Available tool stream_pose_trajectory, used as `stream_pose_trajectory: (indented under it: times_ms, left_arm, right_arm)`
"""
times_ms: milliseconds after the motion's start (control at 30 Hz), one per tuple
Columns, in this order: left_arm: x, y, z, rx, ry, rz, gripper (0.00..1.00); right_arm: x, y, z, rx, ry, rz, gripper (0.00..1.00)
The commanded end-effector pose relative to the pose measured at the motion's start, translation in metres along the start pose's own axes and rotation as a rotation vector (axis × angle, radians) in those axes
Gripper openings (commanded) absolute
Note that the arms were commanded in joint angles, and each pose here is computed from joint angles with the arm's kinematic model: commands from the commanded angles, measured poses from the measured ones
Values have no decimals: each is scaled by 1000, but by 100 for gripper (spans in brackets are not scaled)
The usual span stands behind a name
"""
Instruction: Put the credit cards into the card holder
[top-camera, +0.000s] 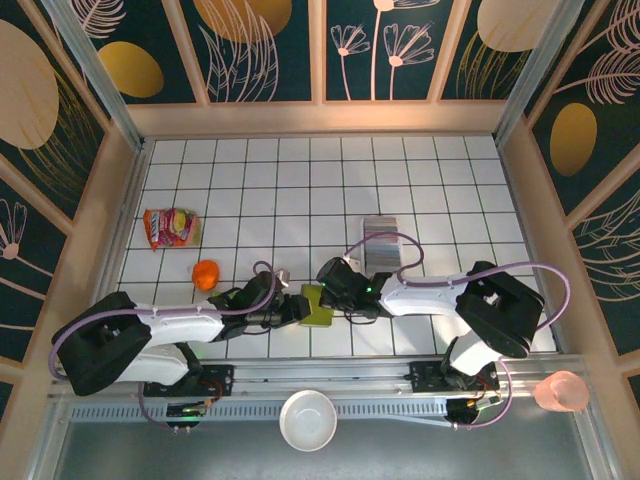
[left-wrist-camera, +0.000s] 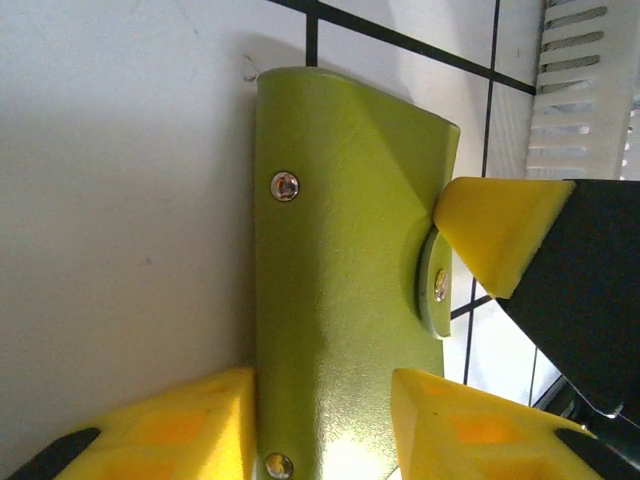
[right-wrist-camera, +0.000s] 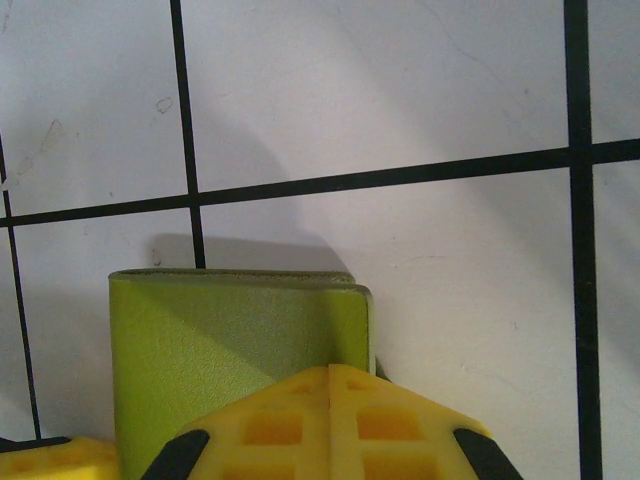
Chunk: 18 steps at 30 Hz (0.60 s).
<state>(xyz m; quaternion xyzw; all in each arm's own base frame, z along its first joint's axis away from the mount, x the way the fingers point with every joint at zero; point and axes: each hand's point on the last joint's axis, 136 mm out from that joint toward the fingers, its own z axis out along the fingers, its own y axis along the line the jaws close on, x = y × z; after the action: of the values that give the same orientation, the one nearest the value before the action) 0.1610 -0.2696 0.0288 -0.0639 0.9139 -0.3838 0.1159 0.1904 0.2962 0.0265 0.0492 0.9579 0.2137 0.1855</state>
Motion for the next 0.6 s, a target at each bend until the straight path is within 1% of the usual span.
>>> stream_pose_trajectory:
  times_ms: [0,100,200,267,367,467,533,567]
  left_arm:
    - [-2,-26,1,89,8,16,35]
    - [-3,-32,1,114,4,13,34]
    - [-4,-39,0,143,3,16,31]
    - [-7,-44,0,152,-4,22,25]
    - [-12,-54,-3,168,-23,35,12]
    - [-21,-59,-7,142,-59,80,5]
    - [-30,-63,-15,112,-98,115,0]
    - [-35,-64,-19,91,-124,136,0]
  right_arm:
    - [10,-28,0,89,14,10,0]
    - [7,-23,-4,57,1,17,0]
    - [2,-16,-9,24,-22,16,0]
    - [-3,-9,-14,-1,-38,12,0]
    - [-12,4,-22,-44,-64,-5,0]
    - [-25,17,-36,-87,-118,-23,0]
    - [-39,27,-50,-125,-180,-34,6]
    - [-47,32,-59,-144,-213,-46,11]
